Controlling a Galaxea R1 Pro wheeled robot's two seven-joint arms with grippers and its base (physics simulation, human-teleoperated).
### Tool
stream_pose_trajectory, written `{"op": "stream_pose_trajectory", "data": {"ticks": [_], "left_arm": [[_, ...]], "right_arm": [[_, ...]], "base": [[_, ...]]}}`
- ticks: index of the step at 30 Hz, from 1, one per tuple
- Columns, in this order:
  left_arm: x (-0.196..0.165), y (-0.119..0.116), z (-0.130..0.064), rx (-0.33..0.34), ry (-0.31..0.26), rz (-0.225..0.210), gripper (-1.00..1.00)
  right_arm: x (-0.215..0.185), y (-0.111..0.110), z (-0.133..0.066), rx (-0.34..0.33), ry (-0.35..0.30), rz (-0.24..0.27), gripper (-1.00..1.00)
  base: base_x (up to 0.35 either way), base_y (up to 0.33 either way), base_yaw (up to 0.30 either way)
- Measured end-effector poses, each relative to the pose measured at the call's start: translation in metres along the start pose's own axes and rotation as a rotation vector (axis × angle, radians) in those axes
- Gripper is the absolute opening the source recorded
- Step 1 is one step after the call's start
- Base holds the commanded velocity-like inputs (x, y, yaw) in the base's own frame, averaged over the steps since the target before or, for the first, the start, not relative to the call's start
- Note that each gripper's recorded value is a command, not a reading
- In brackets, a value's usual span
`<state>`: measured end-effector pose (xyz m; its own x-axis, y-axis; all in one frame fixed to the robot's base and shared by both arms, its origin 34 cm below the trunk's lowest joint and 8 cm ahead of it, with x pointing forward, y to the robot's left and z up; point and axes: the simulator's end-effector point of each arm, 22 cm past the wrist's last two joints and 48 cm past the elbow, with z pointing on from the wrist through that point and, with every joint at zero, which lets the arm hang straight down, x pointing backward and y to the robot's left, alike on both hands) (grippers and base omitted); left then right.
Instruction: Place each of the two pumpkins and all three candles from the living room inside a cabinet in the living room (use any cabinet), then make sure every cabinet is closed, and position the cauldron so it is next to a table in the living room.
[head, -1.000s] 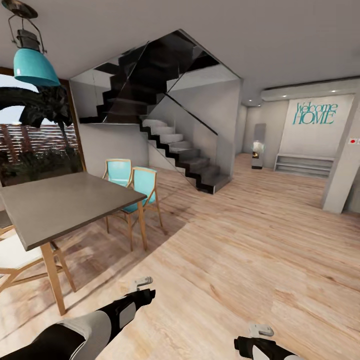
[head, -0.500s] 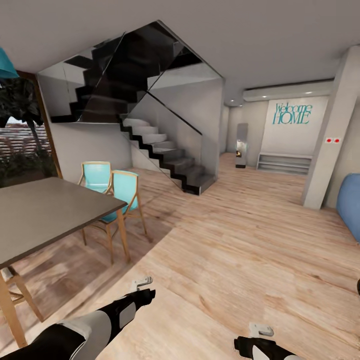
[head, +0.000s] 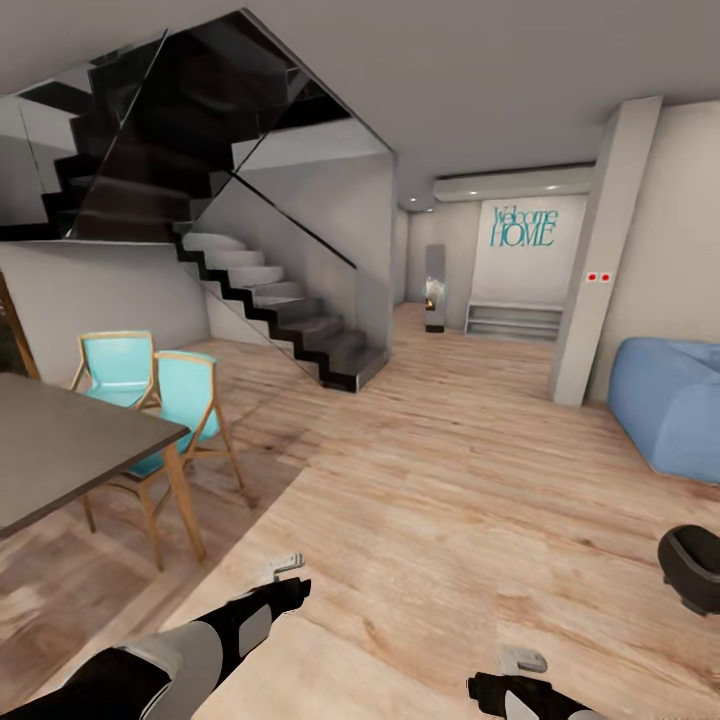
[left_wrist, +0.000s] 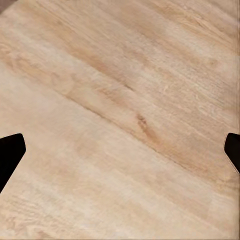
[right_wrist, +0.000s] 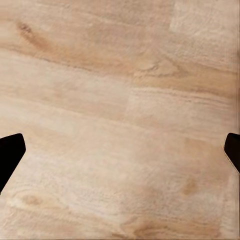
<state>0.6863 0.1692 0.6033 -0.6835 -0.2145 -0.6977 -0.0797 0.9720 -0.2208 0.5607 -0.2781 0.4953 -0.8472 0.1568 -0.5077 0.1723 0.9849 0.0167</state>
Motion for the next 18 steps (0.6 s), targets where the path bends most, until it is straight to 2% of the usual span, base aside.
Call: {"op": "stream_pose_trajectory", "data": {"ticks": [8, 18], "left_arm": [[0.0016, 0.0004, 0.0009, -0.001, 0.003, 0.000, 1.00], [0.0035, 0.0010, 0.0019, -0.002, 0.007, -0.001, 1.00]], "right_arm": [[0.0014, -0.0002, 0.0008, 0.001, 0.003, 0.000, 1.00], [0.0031, -0.0005, 0.0017, 0.002, 0.007, 0.000, 1.00]], "base": [[0.335, 0.026, -0.292], [0.319, 0.167, -0.294]]}}
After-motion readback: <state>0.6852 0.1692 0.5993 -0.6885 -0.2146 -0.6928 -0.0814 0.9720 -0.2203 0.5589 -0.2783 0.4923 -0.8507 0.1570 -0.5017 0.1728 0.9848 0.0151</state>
